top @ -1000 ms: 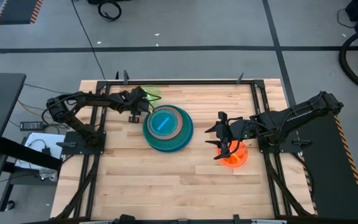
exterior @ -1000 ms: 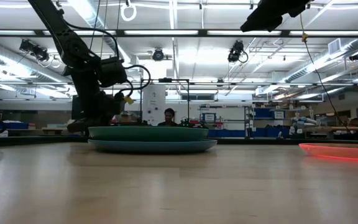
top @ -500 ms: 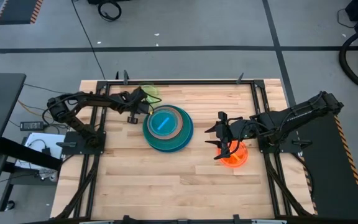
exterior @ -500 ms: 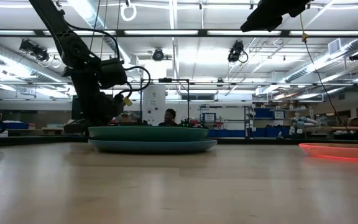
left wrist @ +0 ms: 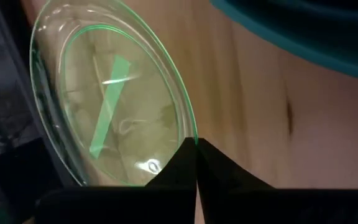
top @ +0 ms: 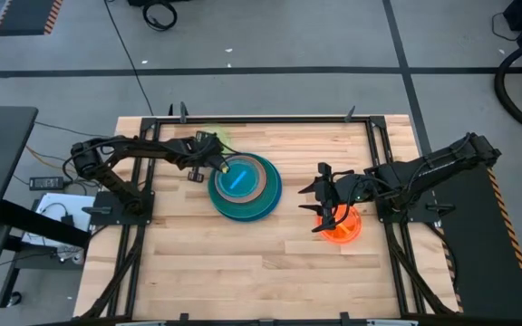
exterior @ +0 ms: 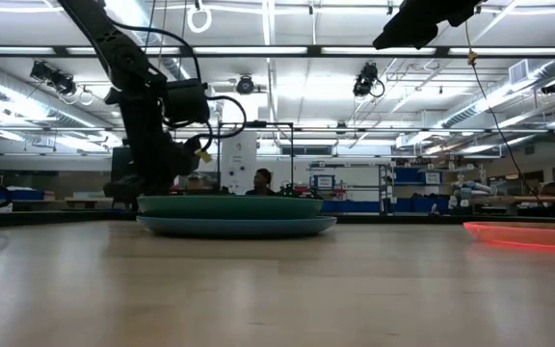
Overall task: Stack plastic plates
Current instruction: Stack the transparent light green plate on top of the transparent light blue plate, then stack the transparent orange plate on top of the transparent light green plate
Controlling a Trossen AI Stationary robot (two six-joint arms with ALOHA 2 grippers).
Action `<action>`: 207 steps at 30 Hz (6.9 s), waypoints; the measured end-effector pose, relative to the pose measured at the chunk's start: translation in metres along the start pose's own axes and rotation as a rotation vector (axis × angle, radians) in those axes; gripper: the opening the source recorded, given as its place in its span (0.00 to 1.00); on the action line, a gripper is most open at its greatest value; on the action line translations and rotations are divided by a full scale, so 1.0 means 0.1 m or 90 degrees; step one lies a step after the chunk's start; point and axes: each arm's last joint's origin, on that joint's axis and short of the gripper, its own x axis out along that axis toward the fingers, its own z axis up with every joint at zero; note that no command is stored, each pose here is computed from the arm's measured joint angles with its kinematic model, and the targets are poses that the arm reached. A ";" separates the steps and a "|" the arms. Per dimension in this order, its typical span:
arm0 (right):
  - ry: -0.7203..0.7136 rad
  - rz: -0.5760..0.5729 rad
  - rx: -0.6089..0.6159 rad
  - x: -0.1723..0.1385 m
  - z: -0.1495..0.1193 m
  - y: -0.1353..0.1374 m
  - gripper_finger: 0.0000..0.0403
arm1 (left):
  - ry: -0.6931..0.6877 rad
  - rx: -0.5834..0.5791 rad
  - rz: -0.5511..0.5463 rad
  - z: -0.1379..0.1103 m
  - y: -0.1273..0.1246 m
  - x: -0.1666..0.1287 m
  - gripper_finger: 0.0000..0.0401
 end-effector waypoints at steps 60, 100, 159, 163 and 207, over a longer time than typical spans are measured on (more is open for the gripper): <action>0.213 -0.009 0.085 0.42 -0.46 0.25 0.51 | -0.169 -0.043 -0.142 0.85 -0.82 -1.08 0.25; 0.526 -0.088 0.127 0.29 -1.22 1.11 0.52 | -0.258 -0.220 -0.184 1.03 -1.06 -1.35 0.28; 0.358 0.159 -0.150 0.44 -1.01 1.33 0.14 | -0.560 -0.151 -0.171 1.80 -1.40 -1.33 0.29; 0.358 0.169 -0.143 0.44 -1.01 1.34 0.19 | -0.563 -0.147 -0.179 1.81 -1.40 -1.34 0.29; 0.287 0.009 -0.113 0.84 -1.30 0.72 0.28 | -0.593 -0.182 -0.254 1.98 -1.65 -1.10 0.28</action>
